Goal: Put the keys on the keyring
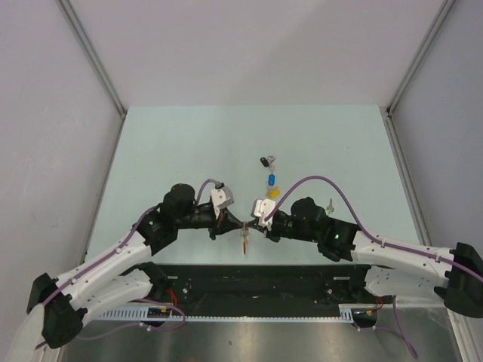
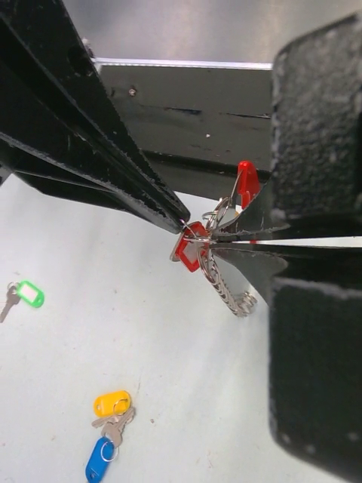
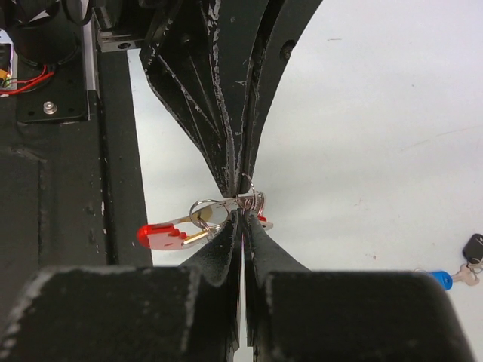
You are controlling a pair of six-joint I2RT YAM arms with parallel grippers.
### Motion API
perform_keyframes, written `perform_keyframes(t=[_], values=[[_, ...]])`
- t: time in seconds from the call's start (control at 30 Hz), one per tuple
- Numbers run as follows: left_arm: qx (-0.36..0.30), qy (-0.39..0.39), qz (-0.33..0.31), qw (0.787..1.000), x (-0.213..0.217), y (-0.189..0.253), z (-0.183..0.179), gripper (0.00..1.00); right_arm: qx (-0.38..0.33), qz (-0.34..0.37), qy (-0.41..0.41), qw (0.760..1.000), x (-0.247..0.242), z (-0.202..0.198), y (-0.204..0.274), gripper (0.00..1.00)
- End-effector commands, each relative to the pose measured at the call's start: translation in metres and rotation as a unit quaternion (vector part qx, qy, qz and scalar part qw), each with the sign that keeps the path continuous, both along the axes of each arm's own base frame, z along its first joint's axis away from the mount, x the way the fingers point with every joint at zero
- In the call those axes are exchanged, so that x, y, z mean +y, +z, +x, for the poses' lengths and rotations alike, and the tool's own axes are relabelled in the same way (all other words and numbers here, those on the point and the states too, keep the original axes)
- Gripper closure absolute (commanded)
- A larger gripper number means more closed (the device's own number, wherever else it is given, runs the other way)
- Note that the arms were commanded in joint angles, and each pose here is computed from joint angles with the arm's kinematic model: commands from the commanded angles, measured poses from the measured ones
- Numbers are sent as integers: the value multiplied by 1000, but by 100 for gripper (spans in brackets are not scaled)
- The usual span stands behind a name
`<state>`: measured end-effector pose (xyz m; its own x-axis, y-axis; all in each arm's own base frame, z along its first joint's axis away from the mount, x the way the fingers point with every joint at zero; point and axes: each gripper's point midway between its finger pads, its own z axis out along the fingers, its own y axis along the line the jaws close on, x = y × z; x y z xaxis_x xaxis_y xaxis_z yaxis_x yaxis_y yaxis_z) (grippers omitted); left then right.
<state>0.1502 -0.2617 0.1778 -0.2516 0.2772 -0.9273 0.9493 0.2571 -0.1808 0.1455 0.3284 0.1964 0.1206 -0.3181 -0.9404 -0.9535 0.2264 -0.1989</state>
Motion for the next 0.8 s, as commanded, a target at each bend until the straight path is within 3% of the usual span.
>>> perform_keyframes(t=[0.0, 0.37, 0.67, 0.77], values=[[-37, 26, -86, 995, -10, 40, 13, 100, 13, 20, 38, 999, 6, -18, 5, 100], [-59, 36, -175, 982, -12, 59, 11, 100, 24, 35, 52, 998, 8, -24, 0, 100], [-58, 72, -203, 975, -4, 53, 13, 99, 20, 50, 35, 998, 4, -17, 6, 100], [-54, 85, -198, 975, 0, 47, 14, 86, 15, 50, 30, 998, 2, -15, 8, 100]])
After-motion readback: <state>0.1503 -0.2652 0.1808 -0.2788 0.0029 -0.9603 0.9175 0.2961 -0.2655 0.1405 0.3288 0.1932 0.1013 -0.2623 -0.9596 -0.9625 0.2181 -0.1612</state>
